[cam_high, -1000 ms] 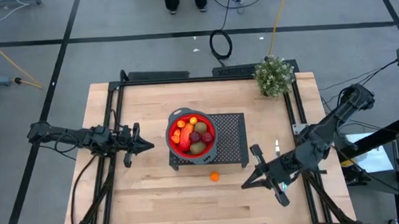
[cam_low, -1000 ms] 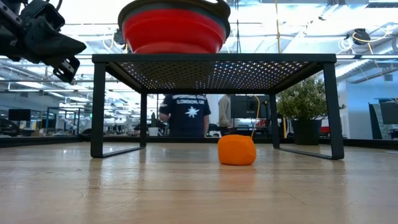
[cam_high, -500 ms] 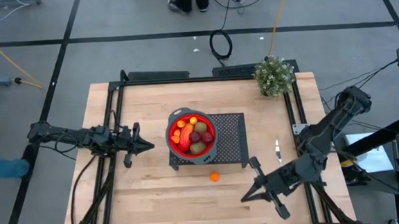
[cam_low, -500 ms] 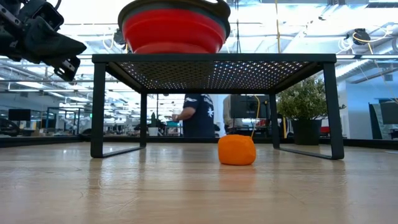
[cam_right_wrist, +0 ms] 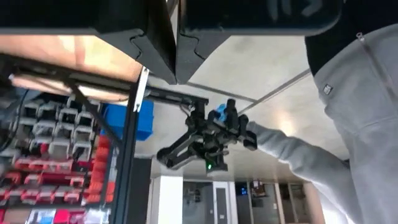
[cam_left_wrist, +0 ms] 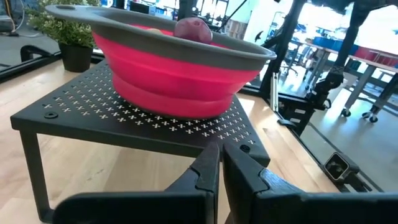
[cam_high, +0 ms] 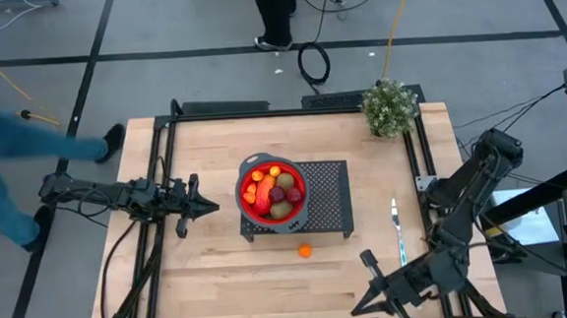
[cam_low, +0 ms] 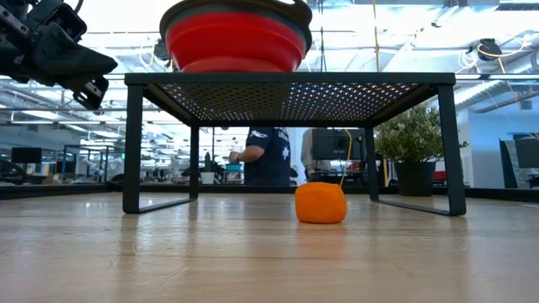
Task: Pick & Place Fruit
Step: Put the tangerine into the red colander on the shelf
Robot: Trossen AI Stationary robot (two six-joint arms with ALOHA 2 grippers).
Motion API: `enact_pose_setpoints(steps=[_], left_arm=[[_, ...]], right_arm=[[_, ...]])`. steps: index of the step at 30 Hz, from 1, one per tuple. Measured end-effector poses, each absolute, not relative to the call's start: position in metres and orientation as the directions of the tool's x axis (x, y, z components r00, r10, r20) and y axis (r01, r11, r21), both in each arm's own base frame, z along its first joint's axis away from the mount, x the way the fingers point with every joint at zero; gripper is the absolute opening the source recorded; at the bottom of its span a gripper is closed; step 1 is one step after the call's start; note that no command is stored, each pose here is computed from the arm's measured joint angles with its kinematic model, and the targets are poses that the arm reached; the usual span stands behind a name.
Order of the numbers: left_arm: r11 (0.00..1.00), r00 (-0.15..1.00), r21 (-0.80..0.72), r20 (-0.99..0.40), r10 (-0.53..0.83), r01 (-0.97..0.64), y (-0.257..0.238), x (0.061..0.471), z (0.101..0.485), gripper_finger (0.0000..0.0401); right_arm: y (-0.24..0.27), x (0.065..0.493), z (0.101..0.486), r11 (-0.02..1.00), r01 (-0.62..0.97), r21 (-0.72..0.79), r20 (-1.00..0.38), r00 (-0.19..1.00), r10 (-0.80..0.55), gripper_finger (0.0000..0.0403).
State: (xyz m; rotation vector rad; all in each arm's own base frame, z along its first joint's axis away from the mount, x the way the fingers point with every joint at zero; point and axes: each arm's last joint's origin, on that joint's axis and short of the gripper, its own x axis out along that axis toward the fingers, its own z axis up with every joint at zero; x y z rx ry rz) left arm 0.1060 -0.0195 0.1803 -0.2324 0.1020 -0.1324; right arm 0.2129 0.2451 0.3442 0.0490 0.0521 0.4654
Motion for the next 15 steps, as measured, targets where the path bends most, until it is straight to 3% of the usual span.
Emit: enact_pose_setpoints(steps=[15], left_arm=[[0.965, 0.986, -0.233, -0.084, -0.142, 0.119, -0.020, 0.106, 0.181, 0.0019]], right_arm=[[0.266, 0.231, 0.303, 0.897, -0.373, 0.236, -0.159, 0.896, 0.414, 0.0000]])
